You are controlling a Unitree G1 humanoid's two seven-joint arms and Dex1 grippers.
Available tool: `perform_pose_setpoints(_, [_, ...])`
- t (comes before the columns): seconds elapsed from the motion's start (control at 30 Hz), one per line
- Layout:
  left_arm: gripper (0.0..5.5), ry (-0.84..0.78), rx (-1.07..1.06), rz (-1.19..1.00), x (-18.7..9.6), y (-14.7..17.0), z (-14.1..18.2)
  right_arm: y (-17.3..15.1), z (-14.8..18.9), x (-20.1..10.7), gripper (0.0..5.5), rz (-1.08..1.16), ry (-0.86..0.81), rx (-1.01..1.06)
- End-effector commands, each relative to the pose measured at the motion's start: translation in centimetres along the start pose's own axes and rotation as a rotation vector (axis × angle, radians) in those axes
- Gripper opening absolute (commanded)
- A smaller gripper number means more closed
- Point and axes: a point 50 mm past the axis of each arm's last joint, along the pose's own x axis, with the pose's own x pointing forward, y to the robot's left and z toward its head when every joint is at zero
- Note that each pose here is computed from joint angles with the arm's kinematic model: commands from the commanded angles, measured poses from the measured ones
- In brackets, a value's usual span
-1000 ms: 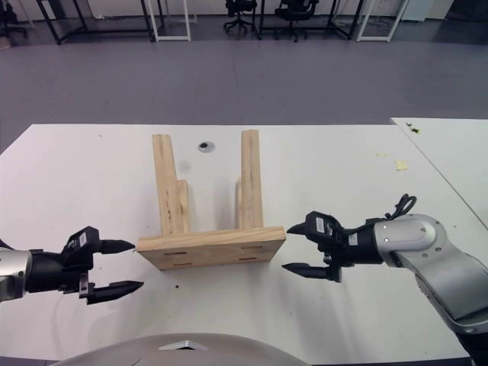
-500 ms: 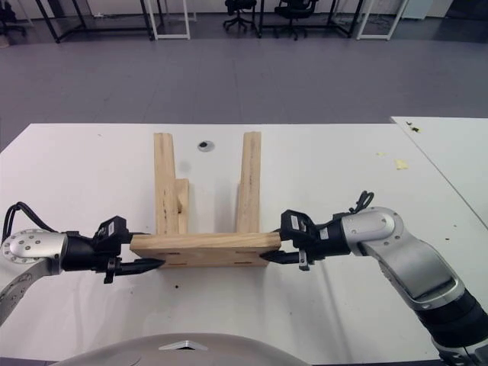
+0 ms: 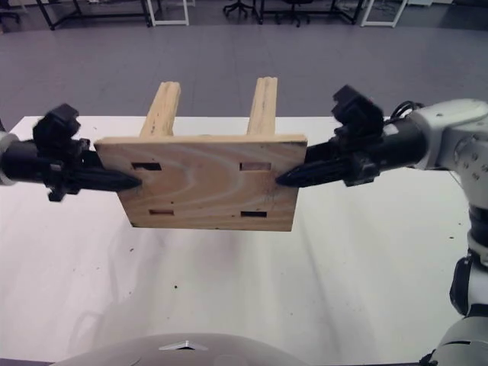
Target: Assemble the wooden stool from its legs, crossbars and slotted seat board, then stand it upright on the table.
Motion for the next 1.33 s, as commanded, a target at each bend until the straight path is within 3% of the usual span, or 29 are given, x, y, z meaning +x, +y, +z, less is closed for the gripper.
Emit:
perform_pose_setpoints(0.03, [1.49, 0.019, -0.201, -0.370, 0.2, -3.4, 6.0, 3.2, 6.3, 1.9, 1.34, 0.473, 0.022, 0.153])
perform_pose_setpoints(0.23, [1.38, -0.030, -0.572, -0.547, 0.2, -1.2, 3.7, 0.4, 3.8, 2.8, 1.34, 0.649, 0.000, 0.602])
perform_pose_setpoints(0.4, [1.38, -0.049, -0.752, -0.553, 0.6, 0.8, 0.8, -0.8, 0.5, 4.3, 1.34, 0.693, 0.022, 0.805])
perform_pose_setpoints(0.53, [1.38, -0.019, -0.816, -0.470, 1.2, 2.4, -2.1, -1.9, -3.2, 5.0, 1.34, 0.620, 0.035, 0.900])
perform_pose_setpoints(0.6, [1.38, 0.015, -0.766, -0.319, 1.1, 3.5, -4.5, -3.5, -5.4, 5.3, 1.34, 0.489, 0.025, 0.943])
perform_pose_setpoints(0.63, [1.75, 0.013, -0.737, -0.244, 0.7, 4.3, -5.2, -4.1, -6.6, 5.0, 1.34, 0.411, 0.017, 0.968])
perform_pose_setpoints(0.77, [2.61, -0.050, -0.650, -0.056, -1.7, 6.6, -5.2, -5.4, -8.9, 2.8, 2.43, 0.212, -0.079, 1.032])
perform_pose_setpoints(0.87, [3.11, -0.127, -0.590, 0.104, -5.3, 6.8, -4.2, -4.9, -11.6, -1.0, 2.99, -0.014, -0.128, 1.079])
perform_pose_setpoints(0.93, [3.47, -0.213, -0.529, 0.210, -8.4, 5.7, -3.5, -4.5, -12.0, -3.7, 3.39, -0.150, -0.186, 1.023])
perform_pose_setpoints(1.0, [3.82, -0.375, -0.370, 0.343, -12.3, 4.5, -2.9, -5.6, -11.5, -5.5, 3.58, -0.325, -0.301, 0.798])
perform_pose_setpoints(1.03, [4.03, -0.350, -0.252, 0.462, -13.1, 5.2, -4.5, -7.1, -11.9, -5.5, 3.58, -0.490, -0.352, 0.633])
perform_pose_setpoints(1.13, [4.21, -0.194, 0.019, 0.925, -10.5, 10.6, -12.6, -10.8, -15.1, -3.6, 3.58, -1.000, -0.428, 0.259])
perform_pose_setpoints(1.2, [4.21, -0.233, 0.125, 1.225, -7.0, 12.0, -17.3, -13.2, -17.5, -1.2, 3.58, -1.246, -0.451, 0.109])
perform_pose_setpoints(1.33, [4.21, -0.419, 0.152, 1.453, -5.1, 11.9, -19.1, -15.6, -18.0, 1.5, 3.58, -1.396, -0.441, -0.027])
